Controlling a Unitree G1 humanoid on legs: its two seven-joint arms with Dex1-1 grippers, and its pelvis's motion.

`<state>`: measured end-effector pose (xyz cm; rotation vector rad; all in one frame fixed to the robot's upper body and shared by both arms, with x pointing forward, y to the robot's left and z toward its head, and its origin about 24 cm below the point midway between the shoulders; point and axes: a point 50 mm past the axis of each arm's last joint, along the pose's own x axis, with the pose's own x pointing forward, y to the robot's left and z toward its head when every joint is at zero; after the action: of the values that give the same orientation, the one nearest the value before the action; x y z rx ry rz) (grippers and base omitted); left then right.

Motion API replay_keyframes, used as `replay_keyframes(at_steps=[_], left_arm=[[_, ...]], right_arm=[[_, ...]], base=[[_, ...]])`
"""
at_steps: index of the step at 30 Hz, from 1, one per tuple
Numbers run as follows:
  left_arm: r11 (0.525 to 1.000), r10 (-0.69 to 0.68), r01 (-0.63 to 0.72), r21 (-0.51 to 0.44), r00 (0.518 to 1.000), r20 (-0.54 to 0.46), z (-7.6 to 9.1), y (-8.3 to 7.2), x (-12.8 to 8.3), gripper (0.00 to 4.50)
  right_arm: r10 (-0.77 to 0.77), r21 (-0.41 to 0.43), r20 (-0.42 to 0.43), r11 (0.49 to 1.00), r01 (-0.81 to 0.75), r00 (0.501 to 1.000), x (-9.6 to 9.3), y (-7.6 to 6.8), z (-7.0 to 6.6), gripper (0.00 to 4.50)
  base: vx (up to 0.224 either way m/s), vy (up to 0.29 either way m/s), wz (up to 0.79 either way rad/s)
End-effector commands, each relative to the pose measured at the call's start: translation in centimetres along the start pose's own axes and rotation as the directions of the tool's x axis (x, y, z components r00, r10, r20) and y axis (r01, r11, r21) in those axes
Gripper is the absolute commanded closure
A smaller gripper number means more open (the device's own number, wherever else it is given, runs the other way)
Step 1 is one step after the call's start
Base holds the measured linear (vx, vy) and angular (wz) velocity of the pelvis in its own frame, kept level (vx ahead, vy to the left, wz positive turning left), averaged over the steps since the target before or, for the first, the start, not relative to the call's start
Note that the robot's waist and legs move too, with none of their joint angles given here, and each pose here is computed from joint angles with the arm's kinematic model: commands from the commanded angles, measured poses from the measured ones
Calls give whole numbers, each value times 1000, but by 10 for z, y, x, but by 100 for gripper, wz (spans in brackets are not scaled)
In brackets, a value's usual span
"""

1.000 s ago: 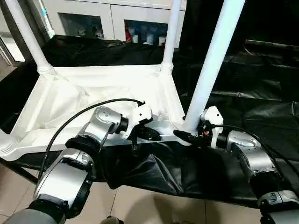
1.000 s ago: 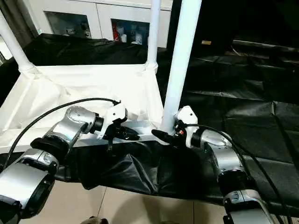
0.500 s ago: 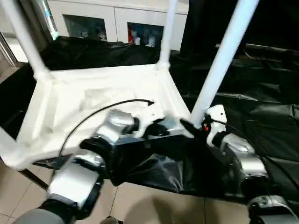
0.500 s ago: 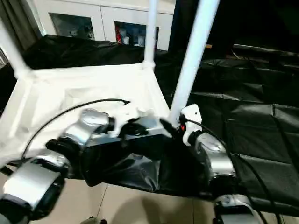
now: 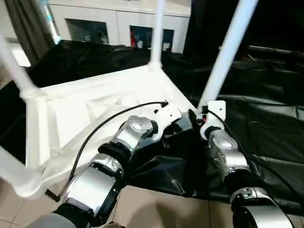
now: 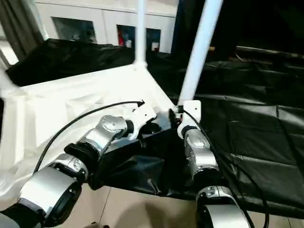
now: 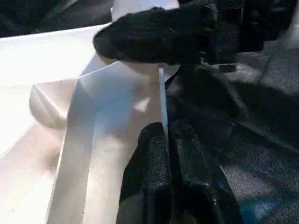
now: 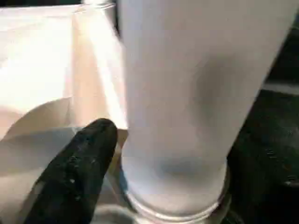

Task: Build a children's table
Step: Rotate leg to tighten

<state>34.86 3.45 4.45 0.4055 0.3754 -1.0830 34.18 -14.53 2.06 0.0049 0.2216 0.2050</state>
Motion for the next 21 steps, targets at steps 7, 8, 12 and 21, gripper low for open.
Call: replay_keyframes(at_steps=[7,8,12,21], left_arm=[[988,-144,142,-65,989,-30,-32,5,-24,450],[986,-160,158,-62,987,-33,-34,6,-27,450],[977,-209,204,-67,976,-63,-40,10,-37,450],[928,-369,366,-70,928,-43,-44,10,-55,450]], right_arm=[[392,-108,-33,913,-393,919,-18,-11,4,73],[413,-112,-38,903,-415,910,-20,-14,4,73],[483,-114,-61,866,-486,874,-26,-20,6,73],[586,-96,-66,802,-590,807,-32,-29,11,106]], base=[[0,0,0],[0,0,0],[0,0,0],[0,0,0]])
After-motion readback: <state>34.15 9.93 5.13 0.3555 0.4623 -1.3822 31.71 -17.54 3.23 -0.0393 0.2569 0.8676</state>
